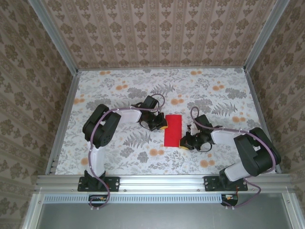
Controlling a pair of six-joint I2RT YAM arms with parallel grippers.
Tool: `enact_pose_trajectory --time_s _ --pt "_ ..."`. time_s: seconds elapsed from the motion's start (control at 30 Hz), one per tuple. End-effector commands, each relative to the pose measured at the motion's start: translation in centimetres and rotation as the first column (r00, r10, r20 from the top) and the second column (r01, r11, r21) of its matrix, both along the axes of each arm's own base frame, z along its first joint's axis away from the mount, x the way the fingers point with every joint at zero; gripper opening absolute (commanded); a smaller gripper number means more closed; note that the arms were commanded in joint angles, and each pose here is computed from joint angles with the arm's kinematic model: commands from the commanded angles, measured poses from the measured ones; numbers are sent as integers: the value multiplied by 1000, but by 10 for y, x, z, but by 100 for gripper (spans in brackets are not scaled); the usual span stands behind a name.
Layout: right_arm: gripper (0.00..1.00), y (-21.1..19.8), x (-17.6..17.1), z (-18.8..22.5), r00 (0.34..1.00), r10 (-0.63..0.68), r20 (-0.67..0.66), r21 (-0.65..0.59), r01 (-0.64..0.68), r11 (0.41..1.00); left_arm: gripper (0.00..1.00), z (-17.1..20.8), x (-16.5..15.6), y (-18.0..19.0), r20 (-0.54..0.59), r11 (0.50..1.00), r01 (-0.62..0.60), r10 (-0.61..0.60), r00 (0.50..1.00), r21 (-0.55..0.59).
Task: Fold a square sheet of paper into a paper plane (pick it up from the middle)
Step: Fold the square sheet of paper in half at the center of the table, then rotate the square sheet of paper at the center of the table.
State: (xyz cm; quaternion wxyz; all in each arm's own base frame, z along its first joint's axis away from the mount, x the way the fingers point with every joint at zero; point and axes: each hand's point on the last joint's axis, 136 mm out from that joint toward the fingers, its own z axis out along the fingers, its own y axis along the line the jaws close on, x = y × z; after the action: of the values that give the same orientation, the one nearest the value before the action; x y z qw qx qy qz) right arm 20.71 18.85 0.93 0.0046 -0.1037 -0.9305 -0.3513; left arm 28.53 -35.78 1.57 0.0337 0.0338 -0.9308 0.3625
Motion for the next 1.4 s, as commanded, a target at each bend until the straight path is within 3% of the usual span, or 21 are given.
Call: enact_pose_trajectory --time_s 0.0,0.27,0.6,0.93,1.13,1.37 --pt "10 -20 -31 -16 991 -31 -130 -107 17 994 0 -79 -35 68 -150 945 4 48 988 326" --pt "15 4 44 71 978 -44 204 -2 45 999 0 -37 -2 79 -7 954 66 -67 998 294" --pt "13 48 123 70 952 19 305 -33 -9 999 0 -6 46 86 137 945 186 -229 964 270" --pt "10 82 190 37 964 36 262 -77 -16 997 0 19 68 71 233 946 242 -290 928 213" --pt "10 71 203 7 980 -3 199 -188 41 981 5 54 76 65 292 981 155 -182 939 114" --pt "10 45 195 -9 983 -88 159 -305 134 943 10 73 58 60 300 998 64 -67 952 19"
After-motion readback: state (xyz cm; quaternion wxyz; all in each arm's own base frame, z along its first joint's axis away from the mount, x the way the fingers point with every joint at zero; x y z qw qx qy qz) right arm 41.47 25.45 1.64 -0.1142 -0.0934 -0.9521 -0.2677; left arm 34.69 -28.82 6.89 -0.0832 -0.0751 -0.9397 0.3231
